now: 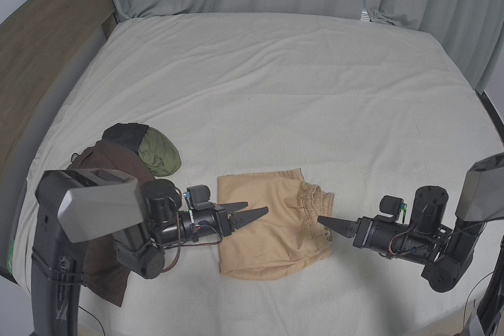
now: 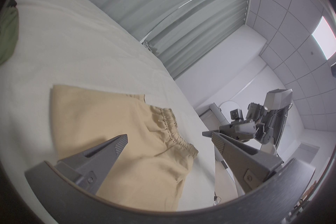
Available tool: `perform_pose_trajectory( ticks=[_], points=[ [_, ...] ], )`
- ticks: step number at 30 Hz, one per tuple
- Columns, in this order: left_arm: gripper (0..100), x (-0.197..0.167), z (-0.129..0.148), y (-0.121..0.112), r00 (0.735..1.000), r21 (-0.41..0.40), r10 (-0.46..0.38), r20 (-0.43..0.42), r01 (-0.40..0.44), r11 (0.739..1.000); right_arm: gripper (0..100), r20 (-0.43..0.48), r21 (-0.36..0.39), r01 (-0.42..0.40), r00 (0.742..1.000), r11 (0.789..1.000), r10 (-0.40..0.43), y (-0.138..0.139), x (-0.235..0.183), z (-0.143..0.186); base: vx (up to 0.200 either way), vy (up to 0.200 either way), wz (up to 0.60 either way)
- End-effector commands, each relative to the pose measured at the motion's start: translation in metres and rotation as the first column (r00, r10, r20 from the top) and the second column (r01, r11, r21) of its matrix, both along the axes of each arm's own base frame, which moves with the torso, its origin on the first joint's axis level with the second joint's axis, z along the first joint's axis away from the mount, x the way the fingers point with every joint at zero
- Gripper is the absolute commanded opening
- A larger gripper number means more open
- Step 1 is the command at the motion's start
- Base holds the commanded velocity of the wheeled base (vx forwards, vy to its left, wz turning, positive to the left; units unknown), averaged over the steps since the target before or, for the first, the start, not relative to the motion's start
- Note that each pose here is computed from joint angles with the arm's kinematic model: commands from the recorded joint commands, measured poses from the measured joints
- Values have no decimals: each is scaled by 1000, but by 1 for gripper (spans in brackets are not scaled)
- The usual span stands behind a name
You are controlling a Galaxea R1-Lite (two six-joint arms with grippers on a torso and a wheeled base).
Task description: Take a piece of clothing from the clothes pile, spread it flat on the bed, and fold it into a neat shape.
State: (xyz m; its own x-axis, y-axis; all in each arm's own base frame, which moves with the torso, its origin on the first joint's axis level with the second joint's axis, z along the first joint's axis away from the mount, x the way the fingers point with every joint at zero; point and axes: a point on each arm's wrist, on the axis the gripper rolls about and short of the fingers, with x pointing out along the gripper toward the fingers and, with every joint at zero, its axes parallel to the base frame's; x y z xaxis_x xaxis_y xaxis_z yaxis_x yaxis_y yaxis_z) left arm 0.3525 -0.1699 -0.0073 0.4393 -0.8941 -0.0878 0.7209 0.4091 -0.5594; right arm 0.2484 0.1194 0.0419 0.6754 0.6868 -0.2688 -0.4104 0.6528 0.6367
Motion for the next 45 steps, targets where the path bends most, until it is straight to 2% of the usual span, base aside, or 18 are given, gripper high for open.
perform_pose_trajectory(
  ticks=[1,2,3,5,9,13,16,22,31,35,40,45],
  points=[
    [100,-12,50,40,995,-21,78,63,-77,997,100,0,-1,-5,1000,1000,5,1,-1,0,0,0,0],
    [100,-12,50,40,995,-21,78,63,-77,997,100,0,-1,-5,1000,1000,5,1,-1,0,0,0,0],
    [100,-22,65,55,993,-26,94,70,-92,995,100,3,0,-5,1000,1000,5,1,-2,1,0,0,0],
    [100,-31,76,67,992,-29,97,77,-95,995,100,6,3,-6,1000,1000,6,2,-2,3,0,0,0],
    [100,-42,98,96,980,-40,163,118,-159,986,100,7,2,-8,1000,1000,8,1,-3,3,0,0,0],
    [100,-55,111,116,966,-35,206,157,-203,979,100,8,3,-26,1000,1000,26,6,-6,4,0,0,0],
    [100,-69,114,129,965,-16,200,171,-200,980,100,2,1,-37,999,999,37,9,-7,2,0,0,0],
    [100,-85,107,153,956,36,221,191,-232,972,100,-7,-4,-37,999,999,37,9,-7,0,0,0,0],
    [100,-88,103,166,938,72,258,230,-281,957,100,-28,-13,-35,999,999,35,9,-6,-7,0,0,0],
    [100,-94,87,177,920,164,257,295,-313,936,100,-66,-34,-23,998,999,21,7,-4,-19,0,0,0],
    [100,-90,68,188,902,255,234,363,-338,906,100,-99,-104,-2,995,995,-8,2,2,-41,0,0,0],
    [100,-90,62,188,903,275,221,369,-333,902,100,-141,-129,2,990,992,-21,0,3,-56,0,0,0]
  ],
)
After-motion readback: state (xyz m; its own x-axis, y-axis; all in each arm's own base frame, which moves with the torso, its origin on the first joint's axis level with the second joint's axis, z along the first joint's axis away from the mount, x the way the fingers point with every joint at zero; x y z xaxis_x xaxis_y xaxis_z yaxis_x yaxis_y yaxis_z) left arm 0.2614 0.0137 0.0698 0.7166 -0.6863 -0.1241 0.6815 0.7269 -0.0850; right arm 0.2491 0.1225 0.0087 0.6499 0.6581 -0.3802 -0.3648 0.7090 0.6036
